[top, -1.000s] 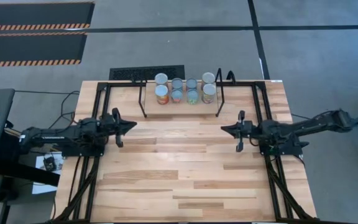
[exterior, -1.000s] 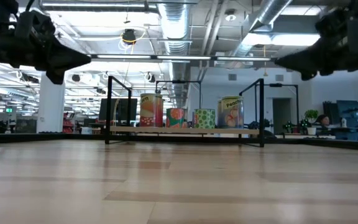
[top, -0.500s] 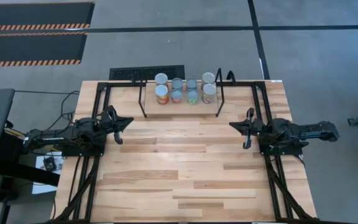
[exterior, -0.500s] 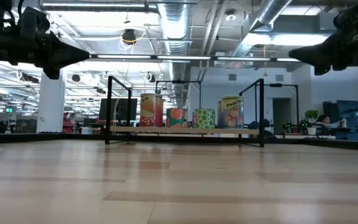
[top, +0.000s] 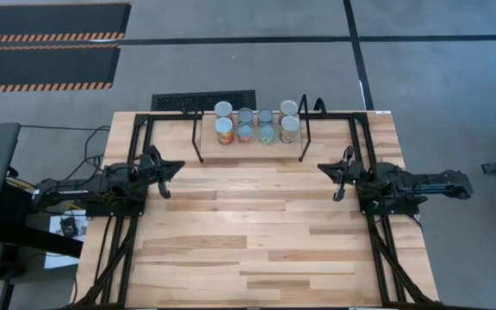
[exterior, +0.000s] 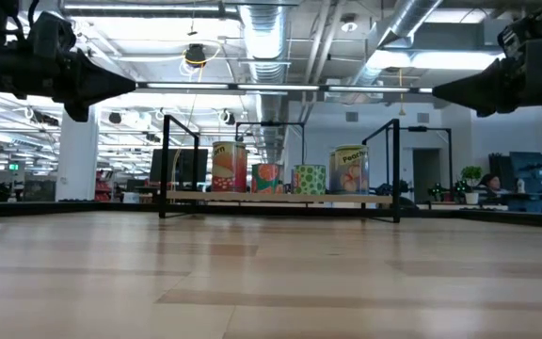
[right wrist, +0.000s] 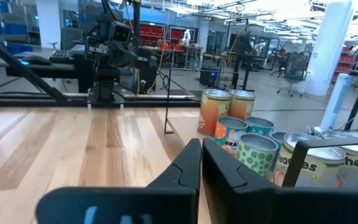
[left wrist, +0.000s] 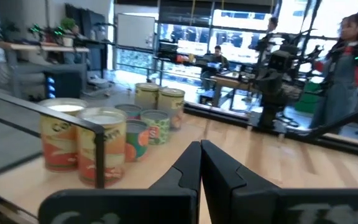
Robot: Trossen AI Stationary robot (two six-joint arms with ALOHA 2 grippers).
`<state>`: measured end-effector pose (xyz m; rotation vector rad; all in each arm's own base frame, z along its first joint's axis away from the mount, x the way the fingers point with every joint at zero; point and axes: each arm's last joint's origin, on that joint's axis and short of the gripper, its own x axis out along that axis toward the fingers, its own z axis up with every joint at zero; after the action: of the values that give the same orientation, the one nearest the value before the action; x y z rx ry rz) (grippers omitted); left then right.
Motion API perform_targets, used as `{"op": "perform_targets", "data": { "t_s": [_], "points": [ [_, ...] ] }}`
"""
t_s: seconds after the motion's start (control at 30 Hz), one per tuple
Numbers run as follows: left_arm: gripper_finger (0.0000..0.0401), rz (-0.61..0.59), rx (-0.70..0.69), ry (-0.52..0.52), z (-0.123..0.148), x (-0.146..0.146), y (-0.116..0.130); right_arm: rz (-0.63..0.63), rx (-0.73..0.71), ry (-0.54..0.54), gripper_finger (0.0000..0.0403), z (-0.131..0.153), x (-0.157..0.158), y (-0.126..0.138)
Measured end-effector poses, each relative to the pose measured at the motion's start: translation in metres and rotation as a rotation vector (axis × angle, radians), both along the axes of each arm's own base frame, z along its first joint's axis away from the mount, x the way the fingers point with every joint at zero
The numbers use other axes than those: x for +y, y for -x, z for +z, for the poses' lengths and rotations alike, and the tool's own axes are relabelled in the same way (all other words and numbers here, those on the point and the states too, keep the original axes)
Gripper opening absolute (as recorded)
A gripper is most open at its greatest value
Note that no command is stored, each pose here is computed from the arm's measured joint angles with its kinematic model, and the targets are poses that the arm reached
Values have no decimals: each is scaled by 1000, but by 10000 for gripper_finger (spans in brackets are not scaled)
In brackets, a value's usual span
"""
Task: Pick and place cans onto a shelf
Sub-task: Return to Home Position
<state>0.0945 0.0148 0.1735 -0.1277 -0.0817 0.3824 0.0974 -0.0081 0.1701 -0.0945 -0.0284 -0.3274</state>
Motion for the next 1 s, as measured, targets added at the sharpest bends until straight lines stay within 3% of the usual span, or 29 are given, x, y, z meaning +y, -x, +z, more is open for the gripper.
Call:
{"op": "perform_targets", "data": {
  "t_s": [0.5, 1.0],
  "points": [
    [0, 17, 28, -66, 0, 0, 0, 0, 4, 2, 38, -1, 0, 0],
    [0, 19, 28, -66, 0, 0, 0, 0, 5, 1, 39, -1, 0, 0]
  ]
}}
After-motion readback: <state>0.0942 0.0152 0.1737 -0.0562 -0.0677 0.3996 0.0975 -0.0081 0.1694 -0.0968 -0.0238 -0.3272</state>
